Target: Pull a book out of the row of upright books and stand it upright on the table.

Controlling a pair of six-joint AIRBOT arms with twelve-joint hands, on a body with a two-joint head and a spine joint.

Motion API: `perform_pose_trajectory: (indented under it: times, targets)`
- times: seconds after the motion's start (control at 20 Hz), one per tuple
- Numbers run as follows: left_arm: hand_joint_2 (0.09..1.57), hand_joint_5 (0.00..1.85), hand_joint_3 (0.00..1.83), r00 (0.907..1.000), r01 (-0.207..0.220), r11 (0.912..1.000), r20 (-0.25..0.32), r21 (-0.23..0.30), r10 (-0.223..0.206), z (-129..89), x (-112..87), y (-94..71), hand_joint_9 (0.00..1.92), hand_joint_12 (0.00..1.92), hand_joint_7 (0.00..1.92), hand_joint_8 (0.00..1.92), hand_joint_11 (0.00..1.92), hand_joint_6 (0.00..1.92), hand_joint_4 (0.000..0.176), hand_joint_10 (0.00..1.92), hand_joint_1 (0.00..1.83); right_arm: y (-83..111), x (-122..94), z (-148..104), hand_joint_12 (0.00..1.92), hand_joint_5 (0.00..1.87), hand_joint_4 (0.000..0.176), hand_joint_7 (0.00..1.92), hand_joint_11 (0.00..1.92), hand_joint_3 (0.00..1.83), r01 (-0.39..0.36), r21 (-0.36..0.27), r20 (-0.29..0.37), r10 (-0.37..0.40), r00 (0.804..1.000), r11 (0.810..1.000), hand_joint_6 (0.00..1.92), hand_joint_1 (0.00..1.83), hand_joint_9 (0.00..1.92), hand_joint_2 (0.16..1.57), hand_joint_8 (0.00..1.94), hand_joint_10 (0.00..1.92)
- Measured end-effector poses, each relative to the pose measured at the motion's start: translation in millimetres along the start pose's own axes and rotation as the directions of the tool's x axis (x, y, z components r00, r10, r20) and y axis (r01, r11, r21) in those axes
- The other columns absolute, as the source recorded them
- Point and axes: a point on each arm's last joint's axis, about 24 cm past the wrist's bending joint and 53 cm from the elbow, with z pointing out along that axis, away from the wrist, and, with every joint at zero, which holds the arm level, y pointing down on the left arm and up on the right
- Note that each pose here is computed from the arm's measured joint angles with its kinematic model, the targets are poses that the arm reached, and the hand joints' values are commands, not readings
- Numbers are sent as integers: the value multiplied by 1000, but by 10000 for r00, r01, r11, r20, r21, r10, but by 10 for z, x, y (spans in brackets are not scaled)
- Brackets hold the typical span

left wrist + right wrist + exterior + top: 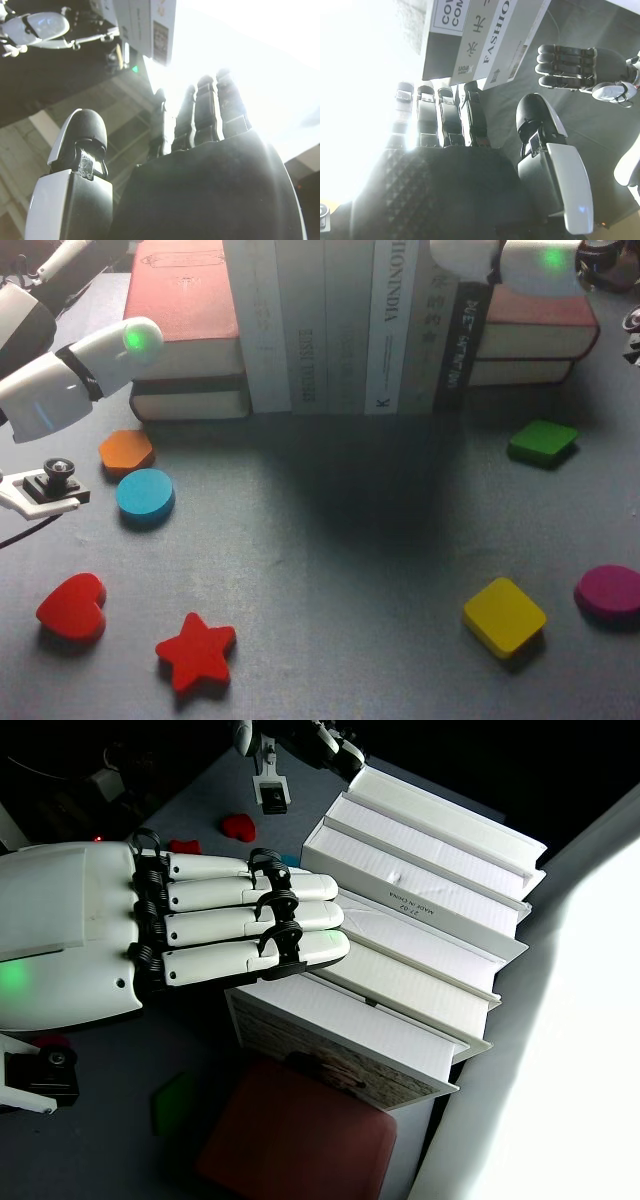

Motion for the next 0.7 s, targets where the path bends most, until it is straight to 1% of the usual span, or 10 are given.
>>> perform_pose_trajectory:
  times: [0.05, 0.1, 0.15, 0.25, 0.35, 0.4, 0.5, 0.55, 0.6, 0.7]
  targets:
    - [1358, 164, 1, 10000, 3, 10000, -7, 8, -3, 0, 2, -2, 0, 0, 0, 0, 0, 9, 99, 0, 280, 24, -22, 0, 0, 615, 0, 0, 0, 1, -7, -91, 94, 7, 10000, 10000, 217, 149, 0, 1411, 0, 0]
    - [1358, 160, 1, 10000, 0, 10000, 2, -6, 0, -7, -3, 2, 0, 0, 0, 0, 0, 6, 109, 0, 270, 54, -29, 3, 0, 637, 0, 16, 0, 1, -57, -167, 146, 60, 9999, 9998, 336, 189, 0, 1410, 0, 0]
    - [1357, 144, 1, 10000, 10, 10000, 34, -40, -10, -14, -10, 12, 0, 0, 0, 0, 0, 2, 124, 0, 241, 87, -29, 4, 0, 620, 0, 56, 0, 4, -101, -250, 184, 106, 9998, 9996, 603, 273, 0, 1408, 2, 0]
    - [1351, 141, 0, 10000, 7, 10000, 43, -97, -6, -25, -14, 27, 0, 0, 0, 0, 0, 1, 129, 0, 249, 182, -22, -4, 0, 546, 0, 71, 0, 2, -132, -497, 241, 144, 9996, 9987, 895, 227, 0, 1431, 2, 0]
    - [1350, 143, 0, 10000, 35, 10000, 65, -30, -35, -25, -19, 12, 0, 0, 0, 0, 0, 2, 115, 0, 246, 273, -58, -21, 0, 525, 0, 74, 0, 1, 13, -745, 385, 16, 9993, 9972, 960, 230, 0, 1437, 1, 0]
    - [1349, 141, 0, 10000, 41, 10000, 76, -34, -41, -25, -21, 13, 0, 0, 0, 0, 0, 1, 120, 0, 242, 307, -57, -35, 0, 539, 0, 81, 0, 0, 49, -826, 381, -17, 9993, 9966, 970, 248, 0, 1433, 3, 0]
    - [1349, 149, 0, 9999, 44, 10000, 93, -20, -43, -25, -27, 9, 0, 0, 0, 0, 0, 4, 106, 0, 235, 386, -29, -70, 0, 563, 0, 105, 0, 0, 199, -998, 290, -171, 9994, 9948, 949, 282, 0, 1434, 7, 0]
    - [1349, 149, 0, 10000, 50, 10000, 84, -24, -50, -25, -23, 10, 0, 0, 0, 0, 0, 3, 112, 0, 234, 445, -8, -112, 0, 514, 126, 131, 0, 21, 341, -1133, 205, -320, 9993, 9930, 1538, 610, 0, 1393, 13, 0]
    - [1348, 148, 0, 10000, 50, 10000, 84, -24, -50, -25, -23, 10, 0, 0, 0, 0, 0, 3, 111, 0, 234, 466, 14, -150, 0, 495, 166, 142, 0, 14, 383, -1209, 168, -366, 9992, 9919, 1675, 669, 0, 1396, 14, 0]
    - [1349, 143, 0, 9999, 51, 10000, 110, -29, -51, -30, -30, 13, 0, 0, 0, 0, 0, 1, 120, 0, 230, 505, 127, -255, 0, 477, 176, 136, 0, 8, 428, -1360, -52, -439, 9990, 9898, 1722, 671, 0, 1407, 7, 0]
